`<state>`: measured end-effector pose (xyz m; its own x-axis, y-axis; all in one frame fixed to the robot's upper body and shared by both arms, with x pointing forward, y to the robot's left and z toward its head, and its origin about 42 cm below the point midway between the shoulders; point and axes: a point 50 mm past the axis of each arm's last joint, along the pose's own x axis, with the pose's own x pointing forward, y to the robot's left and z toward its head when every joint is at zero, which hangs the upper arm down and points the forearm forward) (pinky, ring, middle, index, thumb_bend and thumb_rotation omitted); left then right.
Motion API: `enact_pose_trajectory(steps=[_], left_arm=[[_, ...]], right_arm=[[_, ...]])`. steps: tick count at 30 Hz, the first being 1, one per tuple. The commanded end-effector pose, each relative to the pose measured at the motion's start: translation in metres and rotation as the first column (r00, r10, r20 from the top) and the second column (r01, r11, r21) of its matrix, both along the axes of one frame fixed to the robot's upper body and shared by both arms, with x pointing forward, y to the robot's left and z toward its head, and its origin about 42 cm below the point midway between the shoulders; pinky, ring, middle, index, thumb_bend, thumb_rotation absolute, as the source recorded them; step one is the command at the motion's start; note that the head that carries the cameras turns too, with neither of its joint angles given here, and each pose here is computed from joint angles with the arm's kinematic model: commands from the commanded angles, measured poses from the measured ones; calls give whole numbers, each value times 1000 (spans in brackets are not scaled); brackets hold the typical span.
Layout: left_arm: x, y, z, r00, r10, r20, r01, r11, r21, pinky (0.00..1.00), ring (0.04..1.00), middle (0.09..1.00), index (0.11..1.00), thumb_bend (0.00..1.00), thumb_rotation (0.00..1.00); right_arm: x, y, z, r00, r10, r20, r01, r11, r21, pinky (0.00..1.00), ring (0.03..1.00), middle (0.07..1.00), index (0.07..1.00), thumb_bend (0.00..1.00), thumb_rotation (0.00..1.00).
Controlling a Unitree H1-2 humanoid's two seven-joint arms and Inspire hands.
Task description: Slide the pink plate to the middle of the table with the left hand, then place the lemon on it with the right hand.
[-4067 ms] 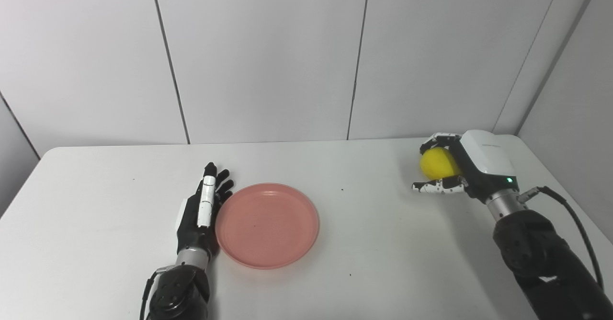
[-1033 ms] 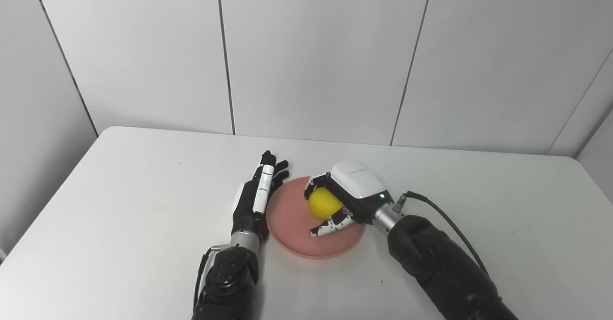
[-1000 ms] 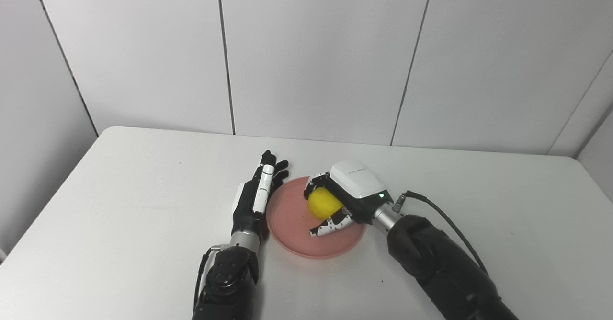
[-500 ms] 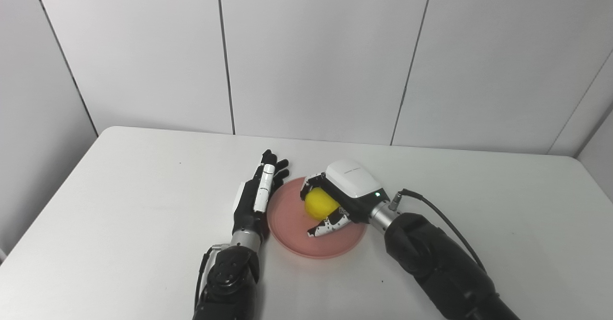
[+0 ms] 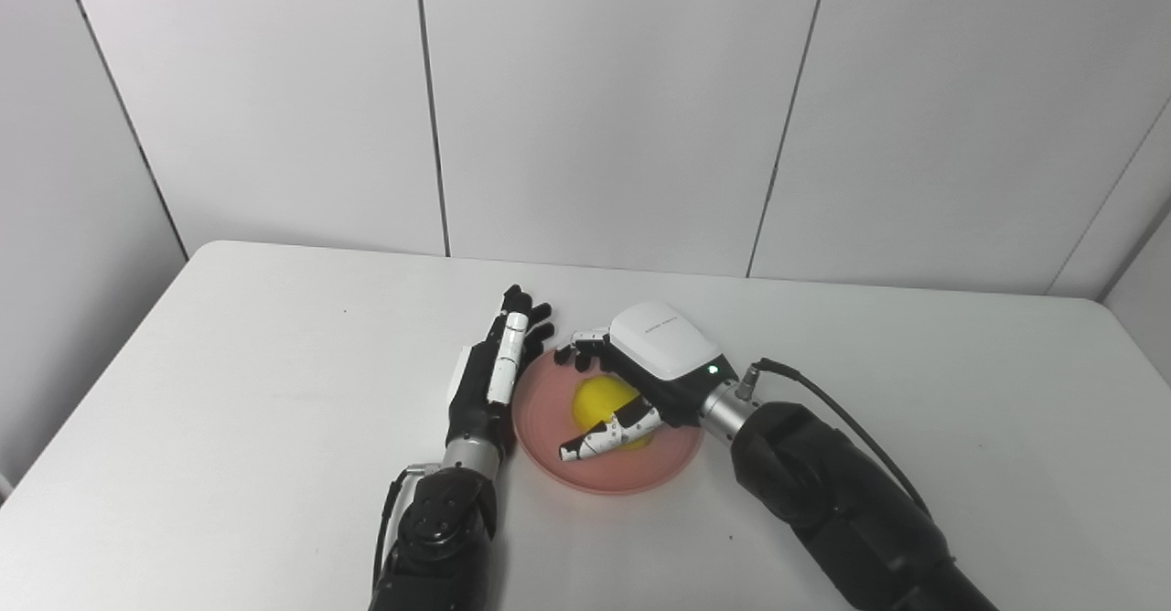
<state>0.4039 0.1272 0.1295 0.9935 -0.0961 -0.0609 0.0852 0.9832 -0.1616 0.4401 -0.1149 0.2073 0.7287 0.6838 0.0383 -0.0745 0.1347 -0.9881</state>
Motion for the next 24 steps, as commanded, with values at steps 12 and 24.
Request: enact_pose_trajectory(steps=[12,24], left_arm=[[-15,1,-41,986,-8,-168,7,1000,-5,965,884,894,1000,706,929],[-13,3,-38,988,-6,-157,2,1000,-22,967,883,900,1000,747,923]], right_arm=[[12,-8,26,997,-25,67,16,990,139,540,619,673,692,876,858],[12,-34,11,992,-127,0,116,908,403,558,652,705,695,792,944]])
